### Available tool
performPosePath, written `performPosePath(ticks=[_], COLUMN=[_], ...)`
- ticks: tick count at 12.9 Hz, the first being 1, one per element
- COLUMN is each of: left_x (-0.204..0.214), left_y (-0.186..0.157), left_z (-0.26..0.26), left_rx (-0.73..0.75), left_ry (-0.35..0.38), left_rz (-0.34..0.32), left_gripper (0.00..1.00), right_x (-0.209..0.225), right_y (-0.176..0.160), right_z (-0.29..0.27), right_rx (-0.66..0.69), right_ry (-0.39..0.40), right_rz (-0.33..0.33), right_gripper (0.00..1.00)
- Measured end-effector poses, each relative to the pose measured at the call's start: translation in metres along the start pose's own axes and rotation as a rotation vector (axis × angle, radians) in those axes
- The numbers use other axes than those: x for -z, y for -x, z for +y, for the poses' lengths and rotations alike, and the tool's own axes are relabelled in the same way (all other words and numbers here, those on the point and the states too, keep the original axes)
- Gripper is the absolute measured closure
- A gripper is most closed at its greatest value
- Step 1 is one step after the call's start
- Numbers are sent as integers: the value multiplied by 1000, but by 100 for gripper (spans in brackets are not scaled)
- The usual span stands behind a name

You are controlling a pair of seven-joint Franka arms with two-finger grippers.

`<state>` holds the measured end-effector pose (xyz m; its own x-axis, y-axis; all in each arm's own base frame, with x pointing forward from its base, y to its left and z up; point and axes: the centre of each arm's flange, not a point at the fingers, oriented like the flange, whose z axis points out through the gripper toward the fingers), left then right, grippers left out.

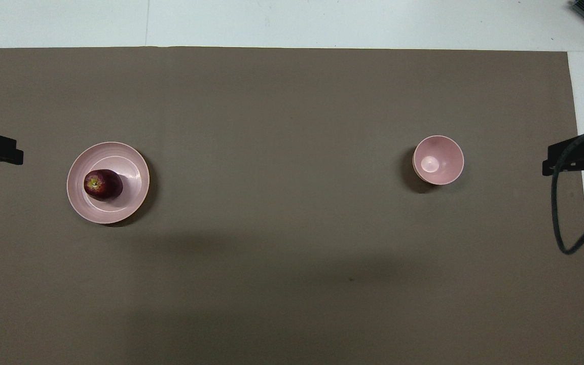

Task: Move apple from plate to bowl
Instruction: 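Move the left gripper toward the red apple on the pink plate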

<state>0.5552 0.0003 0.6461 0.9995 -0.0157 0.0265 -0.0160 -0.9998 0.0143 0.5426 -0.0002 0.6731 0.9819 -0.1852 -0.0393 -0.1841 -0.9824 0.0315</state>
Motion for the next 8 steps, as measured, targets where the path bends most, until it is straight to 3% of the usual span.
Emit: performPosePath(ticks=[3,8], left_x=[18,0], left_y=[3,0], left_z=[2,7], left_rx=[-5,-14], left_ry=[-2,1], left_rz=[14,-22], left_gripper=[0,0], right_x=[0,0], right_y=[0,0], right_z=[0,0], right_rx=[0,0], right_ry=[0,0], right_rz=[0,0], right_gripper=[0,0])
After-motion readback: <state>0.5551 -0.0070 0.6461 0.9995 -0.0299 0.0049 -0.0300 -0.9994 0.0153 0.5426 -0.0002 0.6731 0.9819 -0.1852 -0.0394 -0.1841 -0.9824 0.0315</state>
